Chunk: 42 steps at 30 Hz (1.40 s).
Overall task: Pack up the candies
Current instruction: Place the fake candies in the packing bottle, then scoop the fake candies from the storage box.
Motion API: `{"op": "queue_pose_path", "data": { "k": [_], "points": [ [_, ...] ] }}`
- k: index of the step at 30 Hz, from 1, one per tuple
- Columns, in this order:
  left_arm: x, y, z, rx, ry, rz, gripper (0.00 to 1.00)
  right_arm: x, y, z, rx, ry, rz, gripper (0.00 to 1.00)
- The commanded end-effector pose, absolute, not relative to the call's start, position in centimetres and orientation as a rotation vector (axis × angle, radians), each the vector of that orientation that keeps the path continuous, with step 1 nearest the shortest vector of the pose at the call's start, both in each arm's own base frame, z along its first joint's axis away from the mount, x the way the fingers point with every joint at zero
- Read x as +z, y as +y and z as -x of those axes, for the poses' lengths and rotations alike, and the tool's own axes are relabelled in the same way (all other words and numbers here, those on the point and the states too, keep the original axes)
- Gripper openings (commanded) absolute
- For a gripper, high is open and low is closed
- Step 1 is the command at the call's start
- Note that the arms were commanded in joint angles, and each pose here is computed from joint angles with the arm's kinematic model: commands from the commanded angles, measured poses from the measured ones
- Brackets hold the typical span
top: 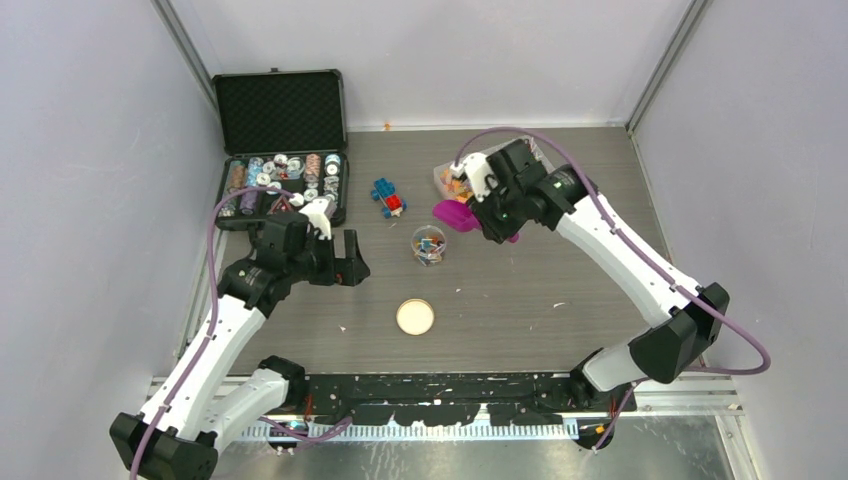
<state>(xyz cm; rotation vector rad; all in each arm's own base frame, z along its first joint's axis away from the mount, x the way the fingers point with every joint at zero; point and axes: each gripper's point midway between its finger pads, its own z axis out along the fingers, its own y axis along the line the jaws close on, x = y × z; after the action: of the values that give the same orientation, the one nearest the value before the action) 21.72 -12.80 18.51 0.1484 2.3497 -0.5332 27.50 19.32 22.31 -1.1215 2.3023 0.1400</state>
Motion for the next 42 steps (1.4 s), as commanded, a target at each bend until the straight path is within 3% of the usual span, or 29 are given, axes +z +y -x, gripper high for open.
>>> {"op": "queue_pose_path", "data": {
  "k": [1,16,42],
  "points": [
    [19.9,-15.0,-22.1,-0.678,2.295,-0.176,0.95,24.6,19.0,-29.8,0.324,2.315,0.818,0.01],
    [18.6,-14.1,-22.6,-0.597,2.317,-0.171,0.94,22.5,10.4,-34.0,-0.077,2.676,0.559,0.0],
    [19.6,-13.4,-22.3,-0.559,2.28,-0.158,0.96,18.8,11.4,-38.3,-0.156,2.87,0.634,0.01]
  ]
}}
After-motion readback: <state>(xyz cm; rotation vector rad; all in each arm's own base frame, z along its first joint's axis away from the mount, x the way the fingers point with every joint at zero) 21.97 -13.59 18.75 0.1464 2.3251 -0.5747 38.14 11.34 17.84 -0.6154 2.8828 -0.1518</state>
